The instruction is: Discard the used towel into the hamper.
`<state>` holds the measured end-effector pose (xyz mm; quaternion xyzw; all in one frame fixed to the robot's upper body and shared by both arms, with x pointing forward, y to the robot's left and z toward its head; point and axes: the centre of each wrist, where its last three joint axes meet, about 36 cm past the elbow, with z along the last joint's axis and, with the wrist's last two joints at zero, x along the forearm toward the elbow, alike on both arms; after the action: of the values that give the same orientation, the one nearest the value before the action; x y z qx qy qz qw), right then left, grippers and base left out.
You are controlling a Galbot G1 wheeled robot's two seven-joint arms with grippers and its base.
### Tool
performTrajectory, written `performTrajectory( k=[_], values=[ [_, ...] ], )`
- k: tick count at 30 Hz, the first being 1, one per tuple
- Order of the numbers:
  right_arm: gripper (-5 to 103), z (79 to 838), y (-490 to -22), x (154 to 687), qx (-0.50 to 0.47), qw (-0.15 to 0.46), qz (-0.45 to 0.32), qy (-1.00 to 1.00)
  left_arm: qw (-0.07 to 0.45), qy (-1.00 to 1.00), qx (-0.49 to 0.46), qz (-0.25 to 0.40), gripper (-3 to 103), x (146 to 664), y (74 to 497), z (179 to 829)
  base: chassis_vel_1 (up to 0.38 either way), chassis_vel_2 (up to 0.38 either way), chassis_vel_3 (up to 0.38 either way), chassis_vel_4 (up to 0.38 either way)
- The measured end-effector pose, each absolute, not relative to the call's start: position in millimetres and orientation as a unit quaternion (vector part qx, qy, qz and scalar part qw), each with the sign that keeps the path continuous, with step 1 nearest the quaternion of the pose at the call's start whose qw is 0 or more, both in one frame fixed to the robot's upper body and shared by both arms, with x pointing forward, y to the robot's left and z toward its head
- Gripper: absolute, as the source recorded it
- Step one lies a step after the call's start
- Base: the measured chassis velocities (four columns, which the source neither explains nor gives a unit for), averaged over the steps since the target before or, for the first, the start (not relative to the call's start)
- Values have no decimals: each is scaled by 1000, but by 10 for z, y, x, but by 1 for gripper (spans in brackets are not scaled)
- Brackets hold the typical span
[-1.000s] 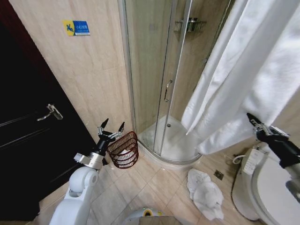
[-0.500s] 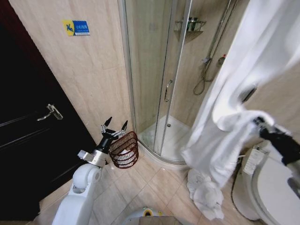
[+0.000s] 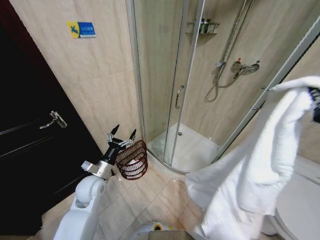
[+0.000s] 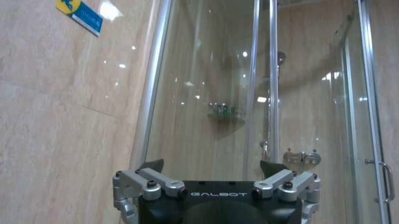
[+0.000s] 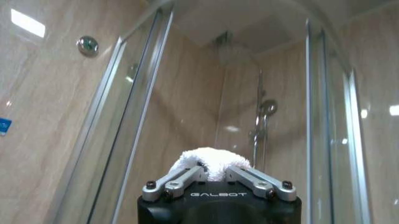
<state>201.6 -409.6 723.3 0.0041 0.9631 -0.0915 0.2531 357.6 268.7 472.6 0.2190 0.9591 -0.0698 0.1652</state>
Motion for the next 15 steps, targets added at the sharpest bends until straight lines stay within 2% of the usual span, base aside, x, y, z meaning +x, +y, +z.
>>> performTrajectory(
  k=[7,15],
  values=[
    [2,7763,-4034,1827,-34,289,-91,952,168,961,212,-64,100,3502,2660,4766,0,0,0,0],
    [2,7943,-3831,2089,-126,267,-77,952,193,968,140,-80,100,3453,2534,4814,0,0,0,0]
  ],
)
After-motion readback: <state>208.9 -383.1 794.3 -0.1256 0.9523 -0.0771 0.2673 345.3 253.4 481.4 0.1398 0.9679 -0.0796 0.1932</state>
